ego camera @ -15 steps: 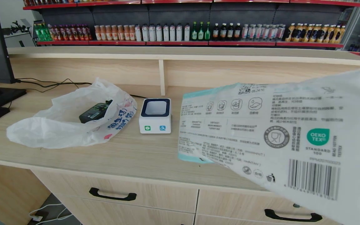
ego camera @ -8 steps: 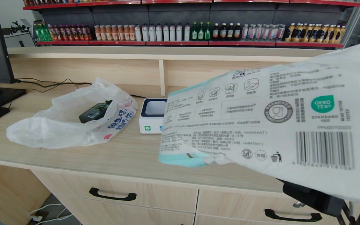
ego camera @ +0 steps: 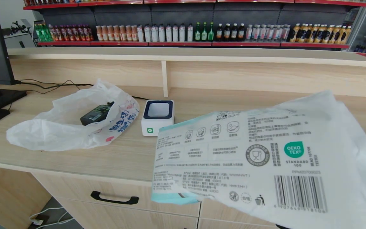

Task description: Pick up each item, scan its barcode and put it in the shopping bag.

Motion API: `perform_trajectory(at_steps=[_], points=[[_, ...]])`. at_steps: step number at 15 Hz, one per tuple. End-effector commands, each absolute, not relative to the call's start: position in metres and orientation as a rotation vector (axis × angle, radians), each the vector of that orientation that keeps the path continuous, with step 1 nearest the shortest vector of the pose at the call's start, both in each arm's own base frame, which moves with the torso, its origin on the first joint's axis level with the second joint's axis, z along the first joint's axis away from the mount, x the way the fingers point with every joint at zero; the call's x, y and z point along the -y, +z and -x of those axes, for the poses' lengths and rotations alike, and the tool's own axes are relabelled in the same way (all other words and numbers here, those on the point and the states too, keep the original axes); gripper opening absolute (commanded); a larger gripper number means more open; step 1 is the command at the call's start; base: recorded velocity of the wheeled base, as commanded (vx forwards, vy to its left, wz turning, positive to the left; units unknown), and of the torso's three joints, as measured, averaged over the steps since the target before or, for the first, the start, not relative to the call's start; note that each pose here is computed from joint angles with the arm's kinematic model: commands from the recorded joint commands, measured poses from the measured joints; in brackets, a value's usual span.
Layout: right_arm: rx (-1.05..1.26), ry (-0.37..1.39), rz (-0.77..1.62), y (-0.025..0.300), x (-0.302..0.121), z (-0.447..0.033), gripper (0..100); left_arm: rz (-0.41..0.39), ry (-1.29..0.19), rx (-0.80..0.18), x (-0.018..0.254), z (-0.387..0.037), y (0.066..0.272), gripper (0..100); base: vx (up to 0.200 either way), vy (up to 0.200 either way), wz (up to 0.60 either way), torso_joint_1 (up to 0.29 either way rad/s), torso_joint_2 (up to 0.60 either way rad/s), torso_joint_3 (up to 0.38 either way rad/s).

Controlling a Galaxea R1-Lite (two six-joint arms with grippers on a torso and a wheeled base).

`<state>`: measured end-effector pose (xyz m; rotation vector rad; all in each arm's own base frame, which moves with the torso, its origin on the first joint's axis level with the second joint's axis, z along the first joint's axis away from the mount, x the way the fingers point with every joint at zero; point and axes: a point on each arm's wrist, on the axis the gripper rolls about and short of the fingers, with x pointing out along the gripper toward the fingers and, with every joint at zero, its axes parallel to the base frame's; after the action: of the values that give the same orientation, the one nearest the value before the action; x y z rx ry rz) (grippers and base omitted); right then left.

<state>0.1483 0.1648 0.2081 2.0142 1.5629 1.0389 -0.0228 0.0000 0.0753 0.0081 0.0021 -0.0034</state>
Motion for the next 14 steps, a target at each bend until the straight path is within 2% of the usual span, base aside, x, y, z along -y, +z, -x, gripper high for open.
perform_trajectory(at_steps=[1, 14], points=[[-1.585, 1.002, -2.019, 0.2019, -0.1685, -0.1509, 0, -0.008, -0.003, -0.002, 0.0, 0.0228, 0.0753, 100, 0.0, 0.0, 0.0, 0.0, 0.0, 0.0], [-1.569, 1.031, -2.036, 0.2091, -0.1634, -0.1469, 0, -0.008, -0.003, -0.002, 0.0, 0.0228, 0.0753, 100, 0.0, 0.0, 0.0, 0.0, 0.0, 0.0]])
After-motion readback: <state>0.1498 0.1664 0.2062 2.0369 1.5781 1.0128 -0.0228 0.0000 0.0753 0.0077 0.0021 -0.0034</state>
